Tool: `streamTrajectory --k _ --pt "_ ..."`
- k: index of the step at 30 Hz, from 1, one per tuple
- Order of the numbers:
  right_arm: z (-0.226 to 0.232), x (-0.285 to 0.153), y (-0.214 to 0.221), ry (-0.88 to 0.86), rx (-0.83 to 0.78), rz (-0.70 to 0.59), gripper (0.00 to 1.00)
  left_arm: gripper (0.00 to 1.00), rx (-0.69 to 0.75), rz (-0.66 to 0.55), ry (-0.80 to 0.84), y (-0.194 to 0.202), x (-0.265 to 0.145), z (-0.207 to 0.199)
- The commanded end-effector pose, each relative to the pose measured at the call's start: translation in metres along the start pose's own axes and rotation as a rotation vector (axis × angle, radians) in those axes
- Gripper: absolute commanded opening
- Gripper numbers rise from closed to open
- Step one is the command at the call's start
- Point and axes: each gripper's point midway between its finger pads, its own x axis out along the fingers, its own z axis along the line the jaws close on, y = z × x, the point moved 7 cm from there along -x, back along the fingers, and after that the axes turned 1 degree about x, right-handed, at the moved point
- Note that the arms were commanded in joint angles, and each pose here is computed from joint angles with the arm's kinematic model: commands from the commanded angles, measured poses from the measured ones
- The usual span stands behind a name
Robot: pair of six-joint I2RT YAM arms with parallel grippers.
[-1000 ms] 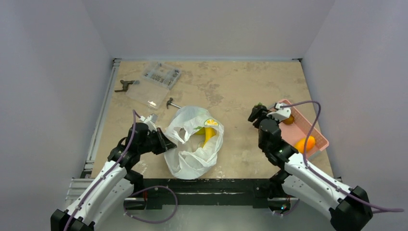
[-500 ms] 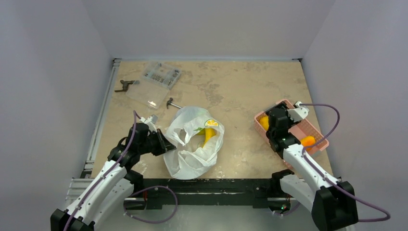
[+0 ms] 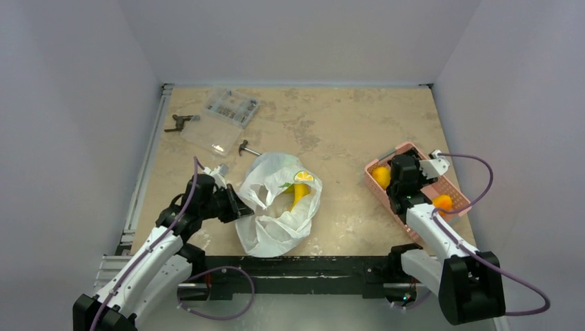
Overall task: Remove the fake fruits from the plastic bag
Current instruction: Place the fake fruit in the bin.
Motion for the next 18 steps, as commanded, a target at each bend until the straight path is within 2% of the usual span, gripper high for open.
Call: streamTrajectory --k 1,4,6,11,18 --pt "0.009 0.003 -0.007 -0.027 0.056 -0.019 0.75 0.0 0.046 -0.042 0.075 -0.011 -0.01 -0.018" --pt "0.009 0.003 -0.007 -0.038 0.054 -0.02 0.93 0.0 0.048 -0.044 0.077 -0.01 -0.011 -0.018" --pt "0.01 0.003 -0.007 -0.048 0.044 -0.015 0.98 0.0 0.049 -0.044 0.078 -0.01 -0.011 -0.017" --pt "0.015 0.001 -0.007 -0.105 -0.012 0.006 0.99 0.0 0.044 -0.044 0.076 -0.008 -0.009 -0.014" --pt "0.039 -0.021 -0.008 -0.369 -0.09 0.132 0.99 0.0 0.048 -0.041 0.07 -0.008 -0.009 -0.014"
